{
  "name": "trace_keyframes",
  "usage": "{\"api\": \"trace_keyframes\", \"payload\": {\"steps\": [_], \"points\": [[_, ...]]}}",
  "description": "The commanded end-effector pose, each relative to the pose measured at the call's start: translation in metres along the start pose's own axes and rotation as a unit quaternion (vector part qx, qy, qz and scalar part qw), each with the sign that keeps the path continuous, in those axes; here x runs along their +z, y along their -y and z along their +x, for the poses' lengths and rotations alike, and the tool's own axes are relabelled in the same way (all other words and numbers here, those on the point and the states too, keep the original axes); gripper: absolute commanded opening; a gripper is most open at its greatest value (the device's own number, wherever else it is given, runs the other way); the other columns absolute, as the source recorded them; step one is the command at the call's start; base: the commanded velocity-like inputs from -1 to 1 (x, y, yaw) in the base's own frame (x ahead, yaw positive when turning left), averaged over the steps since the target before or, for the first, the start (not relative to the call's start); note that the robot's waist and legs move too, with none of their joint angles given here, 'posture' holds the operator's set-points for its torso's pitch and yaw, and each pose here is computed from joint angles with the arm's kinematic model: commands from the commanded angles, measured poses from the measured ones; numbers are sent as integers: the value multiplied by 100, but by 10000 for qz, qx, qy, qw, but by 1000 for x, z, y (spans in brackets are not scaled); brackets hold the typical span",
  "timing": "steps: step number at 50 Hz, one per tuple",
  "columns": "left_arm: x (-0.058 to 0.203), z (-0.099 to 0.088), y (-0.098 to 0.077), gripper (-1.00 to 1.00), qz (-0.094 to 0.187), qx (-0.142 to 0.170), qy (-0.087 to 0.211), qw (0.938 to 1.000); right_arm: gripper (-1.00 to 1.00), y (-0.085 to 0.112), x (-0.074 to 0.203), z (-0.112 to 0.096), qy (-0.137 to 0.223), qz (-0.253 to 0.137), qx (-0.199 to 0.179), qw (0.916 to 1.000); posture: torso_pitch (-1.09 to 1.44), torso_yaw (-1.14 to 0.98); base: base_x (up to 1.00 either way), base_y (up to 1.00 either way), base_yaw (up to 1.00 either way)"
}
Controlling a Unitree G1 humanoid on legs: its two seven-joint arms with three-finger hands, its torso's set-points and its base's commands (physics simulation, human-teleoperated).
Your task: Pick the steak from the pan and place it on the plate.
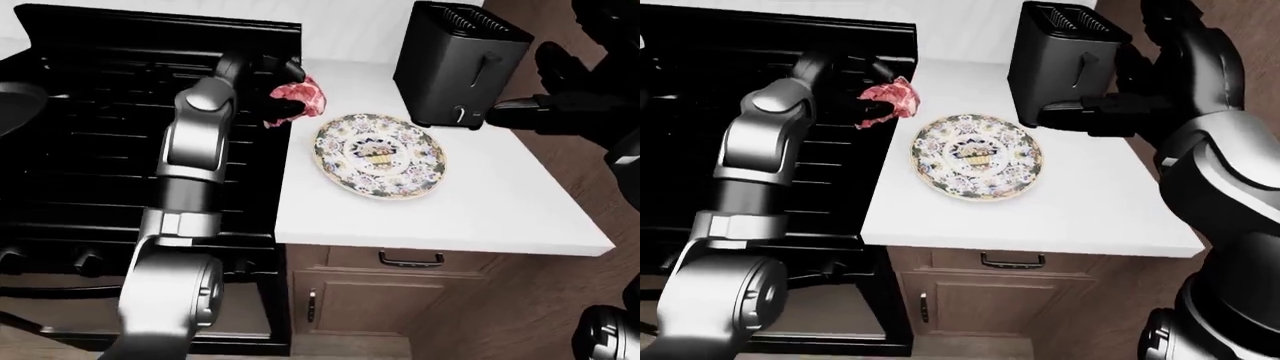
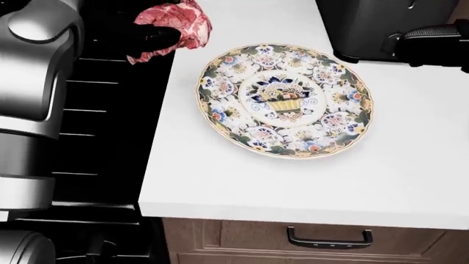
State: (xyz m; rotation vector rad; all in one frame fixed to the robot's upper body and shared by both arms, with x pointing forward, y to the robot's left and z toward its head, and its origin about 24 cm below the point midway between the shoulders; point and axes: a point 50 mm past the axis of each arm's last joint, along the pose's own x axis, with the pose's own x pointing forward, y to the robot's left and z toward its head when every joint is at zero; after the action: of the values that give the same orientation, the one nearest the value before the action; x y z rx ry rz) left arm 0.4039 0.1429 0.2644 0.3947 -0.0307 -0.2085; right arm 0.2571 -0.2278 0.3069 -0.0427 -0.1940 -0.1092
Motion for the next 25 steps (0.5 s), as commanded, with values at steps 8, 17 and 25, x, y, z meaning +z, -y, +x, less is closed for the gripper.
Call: {"api": "trace_keyframes", "payload": {"steps": [8, 17, 25], "points": [[36, -6, -7, -36, 136, 137, 702, 9973, 100, 4, 14, -4, 397, 14, -134, 9991, 0, 0, 0, -13, 0], [37, -5, -6, -36, 141, 124, 701, 9974, 100, 5, 16, -3, 415, 24, -150, 9990, 0, 0, 0, -9, 0], [35, -5, -6, -36, 131, 124, 688, 9975, 100, 4, 15, -3, 413, 7, -130, 9991, 0, 0, 0, 0, 0]]}}
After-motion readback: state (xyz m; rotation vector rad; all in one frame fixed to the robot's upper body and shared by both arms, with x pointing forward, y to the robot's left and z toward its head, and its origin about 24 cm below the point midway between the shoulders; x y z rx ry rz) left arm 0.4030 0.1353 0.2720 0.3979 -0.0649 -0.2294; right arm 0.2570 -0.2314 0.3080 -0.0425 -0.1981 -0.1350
